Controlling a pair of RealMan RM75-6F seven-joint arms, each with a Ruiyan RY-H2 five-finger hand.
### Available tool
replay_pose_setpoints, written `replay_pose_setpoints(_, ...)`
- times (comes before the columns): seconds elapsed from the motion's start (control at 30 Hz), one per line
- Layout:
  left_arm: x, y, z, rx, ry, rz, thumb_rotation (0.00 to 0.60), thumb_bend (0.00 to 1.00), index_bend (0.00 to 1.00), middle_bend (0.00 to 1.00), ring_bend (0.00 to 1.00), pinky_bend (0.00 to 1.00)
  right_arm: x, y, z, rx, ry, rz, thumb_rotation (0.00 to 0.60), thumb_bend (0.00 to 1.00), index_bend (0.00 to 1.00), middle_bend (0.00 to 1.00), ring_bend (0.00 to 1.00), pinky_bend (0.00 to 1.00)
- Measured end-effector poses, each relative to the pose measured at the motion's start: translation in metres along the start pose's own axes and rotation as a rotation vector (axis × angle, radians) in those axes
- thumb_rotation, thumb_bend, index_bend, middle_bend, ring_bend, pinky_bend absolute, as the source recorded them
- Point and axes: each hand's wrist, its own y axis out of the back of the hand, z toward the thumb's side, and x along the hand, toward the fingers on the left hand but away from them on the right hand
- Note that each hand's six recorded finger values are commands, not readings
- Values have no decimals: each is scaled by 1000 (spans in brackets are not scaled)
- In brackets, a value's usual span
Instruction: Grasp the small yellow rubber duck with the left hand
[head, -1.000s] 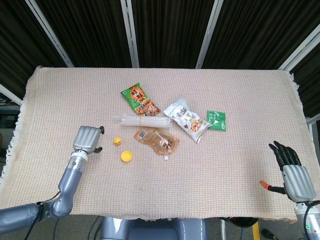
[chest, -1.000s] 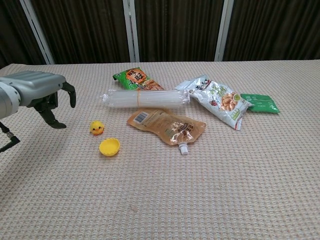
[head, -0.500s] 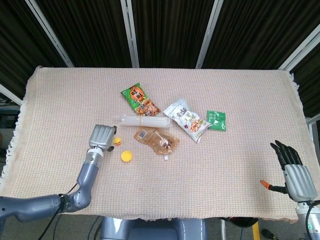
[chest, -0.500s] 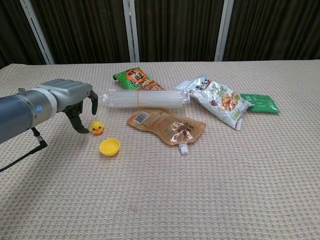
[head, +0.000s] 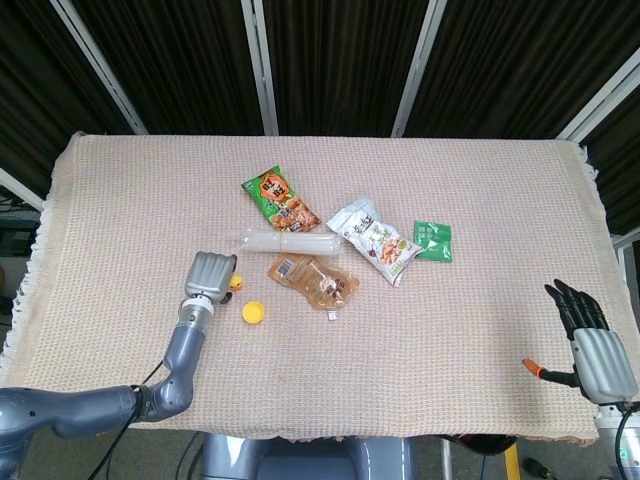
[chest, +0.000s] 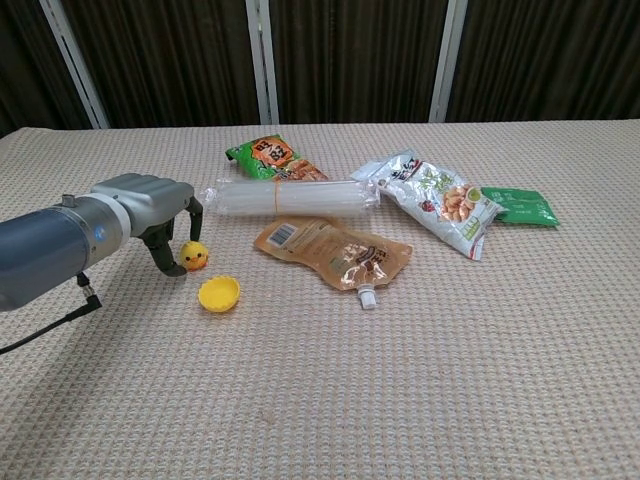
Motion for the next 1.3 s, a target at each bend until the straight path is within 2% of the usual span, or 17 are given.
replay_pose_setpoints(0.13, 2, -4, 3, -19, -3, -5, 600, 297, 414, 998, 882, 770, 0, 0, 0, -3, 1, -2, 600, 11, 42, 0, 0, 0)
replay_pose_setpoints(0.3, 2, -4, 5, -30, -9, -4, 600, 434, 478, 1000, 883, 771, 0, 0, 0, -3, 2, -1, 600, 11, 42, 0, 0, 0)
replay_pose_setpoints(0.37, 1, -4, 5, -35, -12, -1, 600, 449, 485, 1000, 882, 770, 0, 0, 0, -3, 2, -2, 600, 11, 42, 0, 0, 0)
replay_pose_setpoints(0.7, -10, 10, 8, -57, -59, 40, 600, 450, 483, 1000, 882, 770, 0, 0, 0, 1, 0, -1, 600, 11, 42, 0, 0, 0)
replay_pose_setpoints(0.97, -35, 24, 19, -73, -155, 53, 600, 449, 493, 999, 882, 770, 0, 0, -1, 5, -6, -5, 600, 11, 42, 0, 0, 0)
replay_pose_setpoints(1.13, -55, 18, 21, -49, -215, 26, 600, 448, 494, 999, 882, 770, 0, 0, -1, 8, -10, -7, 600, 11, 42, 0, 0, 0)
replay_pose_setpoints(1.3, -66, 8, 17, -26, -232, -3, 600, 447, 494, 999, 882, 770, 0, 0, -2, 9, -14, -11, 600, 11, 42, 0, 0, 0)
